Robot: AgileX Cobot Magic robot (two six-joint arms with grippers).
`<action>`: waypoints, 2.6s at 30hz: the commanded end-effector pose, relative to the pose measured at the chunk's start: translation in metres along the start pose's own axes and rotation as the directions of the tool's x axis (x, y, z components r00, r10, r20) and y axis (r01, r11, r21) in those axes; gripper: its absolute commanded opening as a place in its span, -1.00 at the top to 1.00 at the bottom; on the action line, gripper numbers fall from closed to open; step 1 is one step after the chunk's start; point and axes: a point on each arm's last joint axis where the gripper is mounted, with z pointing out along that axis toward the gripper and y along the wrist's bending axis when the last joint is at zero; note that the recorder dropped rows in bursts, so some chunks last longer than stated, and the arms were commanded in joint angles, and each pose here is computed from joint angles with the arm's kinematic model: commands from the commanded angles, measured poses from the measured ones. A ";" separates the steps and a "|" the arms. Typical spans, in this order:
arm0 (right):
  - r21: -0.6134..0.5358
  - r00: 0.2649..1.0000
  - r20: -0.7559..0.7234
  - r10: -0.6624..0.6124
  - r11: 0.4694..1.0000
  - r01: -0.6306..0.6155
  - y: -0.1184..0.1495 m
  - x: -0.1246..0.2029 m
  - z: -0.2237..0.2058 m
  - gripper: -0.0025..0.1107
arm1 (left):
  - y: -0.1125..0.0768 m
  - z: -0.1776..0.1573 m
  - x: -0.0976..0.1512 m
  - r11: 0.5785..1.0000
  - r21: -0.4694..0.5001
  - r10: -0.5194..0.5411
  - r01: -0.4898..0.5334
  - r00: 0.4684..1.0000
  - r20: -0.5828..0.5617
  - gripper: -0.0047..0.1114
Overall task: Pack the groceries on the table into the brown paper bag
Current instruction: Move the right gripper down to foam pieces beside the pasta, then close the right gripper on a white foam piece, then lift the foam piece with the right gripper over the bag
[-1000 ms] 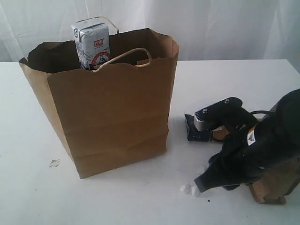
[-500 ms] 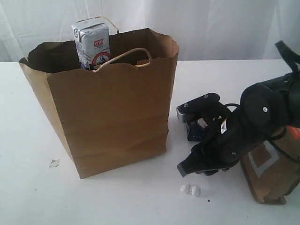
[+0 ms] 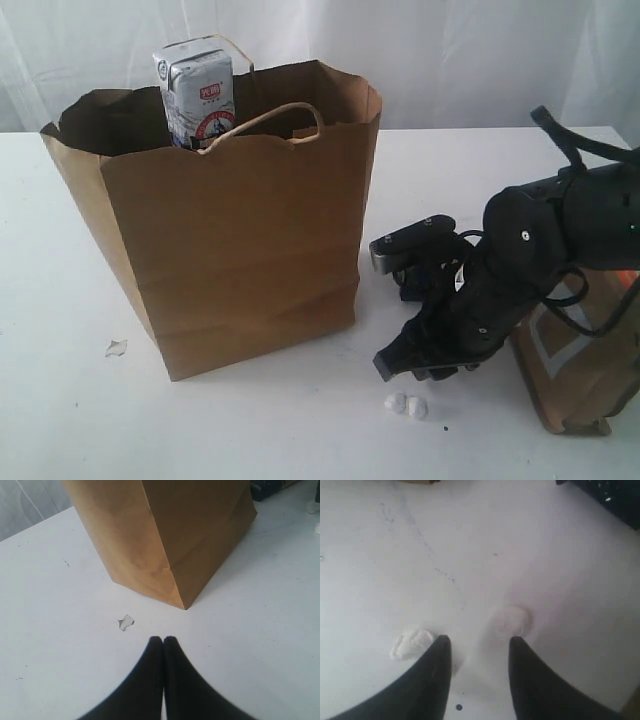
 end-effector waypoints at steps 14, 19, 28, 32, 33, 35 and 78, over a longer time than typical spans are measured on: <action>0.015 0.998 0.031 0.059 0.998 -0.059 -0.013 -0.005 0.000 0.21 | 0.000 0.000 0.001 1.000 0.002 -0.004 0.004 1.000 0.000 0.91; 0.015 0.997 -0.038 0.063 0.998 -0.062 -0.014 -0.001 0.017 0.21 | 0.000 0.000 0.001 1.000 0.002 -0.004 0.004 1.000 0.000 0.91; 0.018 0.999 -0.034 0.036 0.999 -0.036 -0.015 -0.004 0.031 0.22 | 0.000 0.000 0.001 1.000 0.002 -0.004 0.004 1.000 0.000 0.91; 0.016 0.998 -0.053 0.035 0.999 -0.034 -0.016 -0.003 0.037 0.22 | 0.000 0.000 0.001 1.000 0.002 -0.004 0.004 1.000 0.000 0.91; 0.017 0.998 -0.051 0.031 0.999 -0.030 -0.016 -0.003 0.037 0.22 | 0.000 0.000 0.001 1.000 0.002 -0.004 0.004 1.000 0.000 0.91; 0.016 0.998 -0.049 0.027 1.000 -0.027 -0.016 -0.003 0.037 0.34 | 0.000 0.000 0.001 1.000 0.002 -0.004 0.004 1.000 0.000 0.91; 0.048 0.690 0.721 -0.062 0.998 0.039 0.003 -0.030 -0.233 0.96 | 0.000 0.000 0.001 1.000 0.002 -0.004 0.004 1.000 0.000 0.91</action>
